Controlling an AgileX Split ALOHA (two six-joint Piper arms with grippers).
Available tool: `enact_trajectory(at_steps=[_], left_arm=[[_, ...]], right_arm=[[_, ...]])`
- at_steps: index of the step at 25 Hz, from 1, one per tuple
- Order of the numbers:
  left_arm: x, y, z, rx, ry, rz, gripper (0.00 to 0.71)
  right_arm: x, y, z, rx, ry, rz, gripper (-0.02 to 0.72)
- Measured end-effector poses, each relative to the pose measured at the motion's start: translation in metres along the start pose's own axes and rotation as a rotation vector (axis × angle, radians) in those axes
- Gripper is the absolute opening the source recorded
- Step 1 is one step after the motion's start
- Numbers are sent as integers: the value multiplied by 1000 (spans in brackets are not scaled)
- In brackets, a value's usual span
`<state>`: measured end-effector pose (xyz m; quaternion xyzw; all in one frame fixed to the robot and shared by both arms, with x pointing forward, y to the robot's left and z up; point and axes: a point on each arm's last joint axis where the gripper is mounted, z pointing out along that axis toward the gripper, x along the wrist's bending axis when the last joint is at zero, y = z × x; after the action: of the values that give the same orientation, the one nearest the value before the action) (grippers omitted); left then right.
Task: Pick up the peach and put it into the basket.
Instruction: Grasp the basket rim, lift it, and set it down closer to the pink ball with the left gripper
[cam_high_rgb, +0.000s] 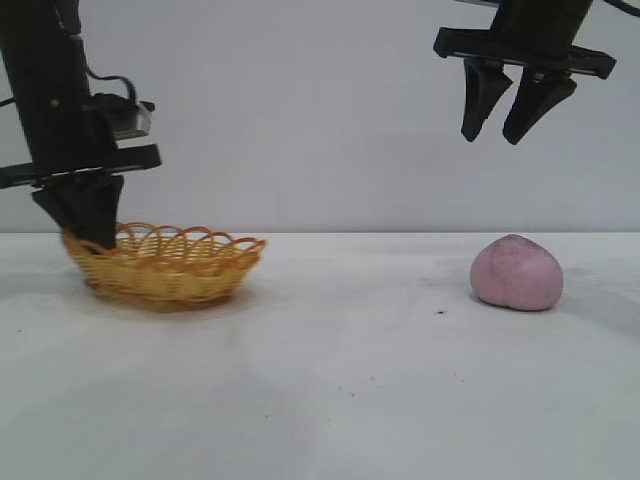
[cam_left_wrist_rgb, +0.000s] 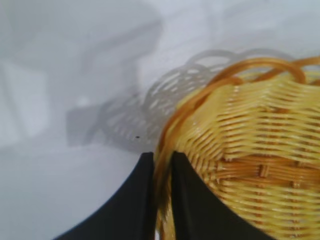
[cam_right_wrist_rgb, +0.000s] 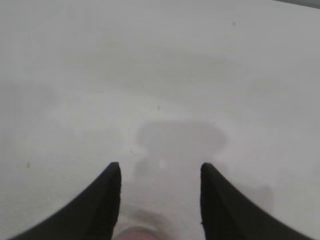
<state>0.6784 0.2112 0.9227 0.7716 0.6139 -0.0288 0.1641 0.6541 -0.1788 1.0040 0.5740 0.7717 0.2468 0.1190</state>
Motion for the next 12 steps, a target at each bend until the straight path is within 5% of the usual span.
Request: enact_trajectory(at_steps=[5,12], left_arm=[[-21,7,-5,-67,-231,-167,0],[-47,-5,4,-96,-288,-257,0]], right_arm=[[0,-4,0,43,5,-3,349],[1,-7,0,73,10,-3,349]])
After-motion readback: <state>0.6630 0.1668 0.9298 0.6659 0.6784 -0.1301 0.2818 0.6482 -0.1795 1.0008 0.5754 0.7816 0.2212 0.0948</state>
